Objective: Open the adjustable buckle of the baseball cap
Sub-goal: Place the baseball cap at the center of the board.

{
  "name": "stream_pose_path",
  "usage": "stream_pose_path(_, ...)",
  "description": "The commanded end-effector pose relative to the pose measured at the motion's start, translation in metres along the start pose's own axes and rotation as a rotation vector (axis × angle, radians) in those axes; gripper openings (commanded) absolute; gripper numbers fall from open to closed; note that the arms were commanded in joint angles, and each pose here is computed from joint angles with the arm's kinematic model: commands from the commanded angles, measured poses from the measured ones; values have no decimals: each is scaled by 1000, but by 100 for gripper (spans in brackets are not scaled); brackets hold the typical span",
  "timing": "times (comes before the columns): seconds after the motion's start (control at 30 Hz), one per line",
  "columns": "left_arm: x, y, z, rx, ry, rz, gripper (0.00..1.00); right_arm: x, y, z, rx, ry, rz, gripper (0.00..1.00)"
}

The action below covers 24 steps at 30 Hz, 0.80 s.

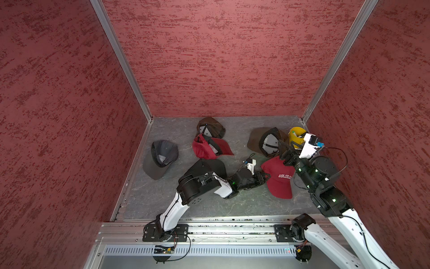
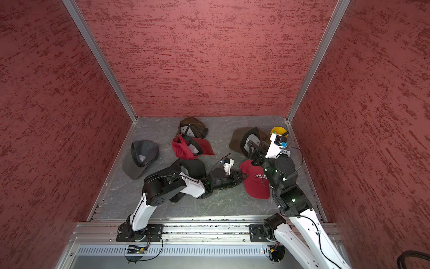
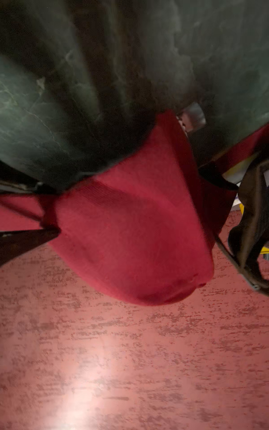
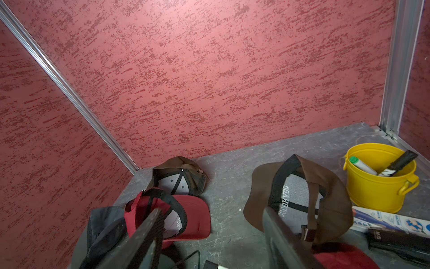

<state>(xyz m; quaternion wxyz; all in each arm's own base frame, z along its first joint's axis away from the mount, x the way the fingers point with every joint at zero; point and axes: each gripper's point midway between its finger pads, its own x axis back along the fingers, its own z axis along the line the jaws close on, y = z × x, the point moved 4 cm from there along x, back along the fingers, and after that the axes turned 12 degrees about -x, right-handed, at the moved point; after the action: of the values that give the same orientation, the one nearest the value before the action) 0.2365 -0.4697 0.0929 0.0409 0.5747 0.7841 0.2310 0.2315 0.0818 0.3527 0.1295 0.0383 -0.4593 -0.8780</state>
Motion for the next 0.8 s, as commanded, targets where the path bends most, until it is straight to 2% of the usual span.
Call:
stream_pose_path(0.0, 7, -3, 5, 38, 61, -1, 41, -1, -6, 0, -12, 12, 21, 67)
stream_pose_path(0.1, 16, -7, 15, 74, 116, -7, 45, -2, -10, -4, -17, -2, 23, 67)
stream_pose_path(0.23, 25, -12, 26, 108, 175, -13, 57, -5, -15, -7, -27, -4, 30, 68)
stream_pose_path(0.4, 31, -14, 34, 130, 235, -16, 63, -10, -21, -13, -27, -34, 43, 69)
stream_pose_path(0.43, 34, -14, 36, 137, 250, -19, 69, -12, -24, -14, -23, -39, 50, 69)
stream_pose_path(0.53, 42, -12, 38, 130, 293, -34, 76, -14, -27, -18, -17, -54, 54, 70)
stream_pose_path(0.57, 45, -10, 37, 110, 306, -39, 80, -14, -27, -19, -15, -57, 52, 70)
stream_pose_path(0.63, 51, -1, 25, 27, 320, -50, 81, -15, -28, -22, -6, -74, 50, 71)
stream_pose_path(0.77, 56, 19, -11, -246, 353, -2, 81, -20, -28, -26, 12, -110, 43, 73)
